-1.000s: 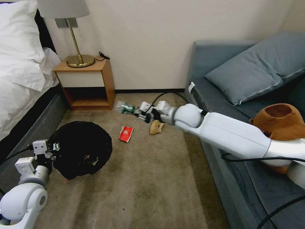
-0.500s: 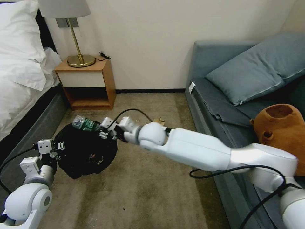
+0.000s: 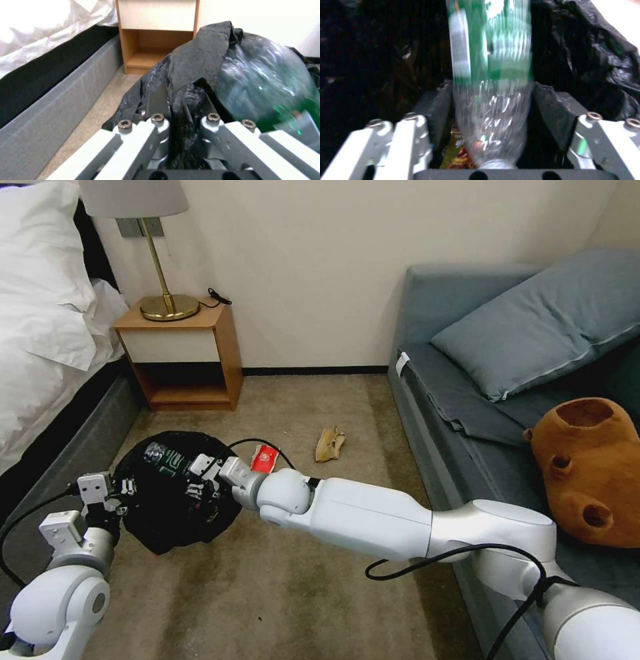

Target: Pick up the trash bin, then pick up the garbage on the floor and place it into the trash bin.

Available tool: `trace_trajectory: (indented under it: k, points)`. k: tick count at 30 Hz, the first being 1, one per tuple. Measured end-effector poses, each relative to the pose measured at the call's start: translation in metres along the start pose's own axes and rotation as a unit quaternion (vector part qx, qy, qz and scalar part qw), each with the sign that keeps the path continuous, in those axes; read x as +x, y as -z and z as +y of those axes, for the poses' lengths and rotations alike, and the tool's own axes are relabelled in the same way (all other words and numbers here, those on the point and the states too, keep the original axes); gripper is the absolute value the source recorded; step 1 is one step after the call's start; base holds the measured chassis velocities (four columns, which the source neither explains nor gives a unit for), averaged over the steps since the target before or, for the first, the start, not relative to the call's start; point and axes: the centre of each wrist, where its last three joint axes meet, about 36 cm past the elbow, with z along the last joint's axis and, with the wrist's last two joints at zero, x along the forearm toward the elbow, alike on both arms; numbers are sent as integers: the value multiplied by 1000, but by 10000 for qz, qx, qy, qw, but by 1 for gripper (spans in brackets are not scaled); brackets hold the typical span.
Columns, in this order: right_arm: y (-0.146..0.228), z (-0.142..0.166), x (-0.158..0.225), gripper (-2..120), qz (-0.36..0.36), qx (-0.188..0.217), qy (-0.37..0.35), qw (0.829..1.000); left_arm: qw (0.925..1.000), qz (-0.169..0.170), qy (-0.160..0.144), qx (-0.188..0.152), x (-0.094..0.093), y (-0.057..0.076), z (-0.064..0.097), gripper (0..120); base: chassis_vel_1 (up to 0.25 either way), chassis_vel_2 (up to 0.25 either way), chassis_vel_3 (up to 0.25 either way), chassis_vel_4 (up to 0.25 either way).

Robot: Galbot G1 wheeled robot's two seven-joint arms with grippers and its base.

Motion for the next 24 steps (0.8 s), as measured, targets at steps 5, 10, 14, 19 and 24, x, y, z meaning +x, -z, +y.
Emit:
trace_trajectory:
  k: [5, 10, 14, 19, 24]
  points:
    - [4, 5, 8, 81, 226, -218, -24, 9995, 10000, 31, 68, -26, -4, -6, 8, 6, 0, 0, 0, 0]
    - [15, 0, 12, 98, 57, -423, -259, 9988, 9999, 34, 93, 48, -7, -6, 11, 6, 0, 0, 0, 0]
    - [25, -8, 13, 99, -112, -658, -621, 9958, 9999, 7, 125, 83, -9, -2, 14, 6, 0, 0, 0, 0]
    - [23, -28, 14, 100, -74, -1429, -1902, 9713, 9994, -84, 261, 216, -12, 11, 27, 6, 0, 0, 0, 0]
    - [-1, -45, 21, 100, 250, -1841, -2431, 9520, 9990, -67, 381, 234, -13, 11, 37, 6, 0, 0, 0, 0]
